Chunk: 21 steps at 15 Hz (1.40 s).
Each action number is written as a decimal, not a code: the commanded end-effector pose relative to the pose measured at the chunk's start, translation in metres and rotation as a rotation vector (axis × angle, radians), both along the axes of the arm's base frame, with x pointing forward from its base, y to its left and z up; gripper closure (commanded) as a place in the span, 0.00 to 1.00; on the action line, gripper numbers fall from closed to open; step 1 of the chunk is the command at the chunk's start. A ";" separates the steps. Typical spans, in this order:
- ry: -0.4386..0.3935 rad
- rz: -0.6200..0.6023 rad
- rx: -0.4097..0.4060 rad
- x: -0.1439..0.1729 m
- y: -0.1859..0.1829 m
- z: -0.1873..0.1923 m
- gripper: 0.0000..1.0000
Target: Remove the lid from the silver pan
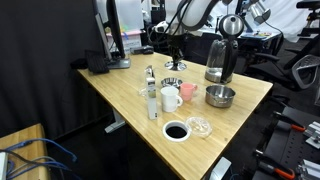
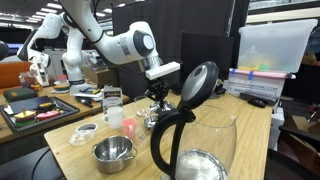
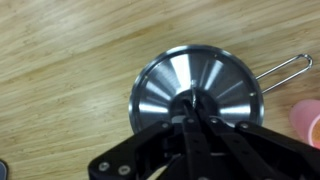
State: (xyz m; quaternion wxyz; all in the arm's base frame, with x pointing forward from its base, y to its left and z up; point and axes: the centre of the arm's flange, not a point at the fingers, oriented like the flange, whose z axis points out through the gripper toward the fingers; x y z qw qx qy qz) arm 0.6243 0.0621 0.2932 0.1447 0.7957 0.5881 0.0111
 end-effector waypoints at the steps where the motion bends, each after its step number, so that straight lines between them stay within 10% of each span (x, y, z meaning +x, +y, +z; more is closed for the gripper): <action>1: -0.026 -0.113 -0.021 -0.020 -0.023 0.000 0.99; 12: 0.054 -0.543 -0.035 -0.041 -0.085 -0.093 0.99; 13: 0.054 -0.555 -0.033 -0.041 -0.084 -0.094 0.75; 19: 0.000 -0.602 0.013 -0.040 -0.081 -0.076 0.39; 20: 0.023 -0.585 -0.019 -0.036 -0.081 -0.084 0.56; 21: 0.016 -0.589 -0.015 -0.035 -0.081 -0.080 0.50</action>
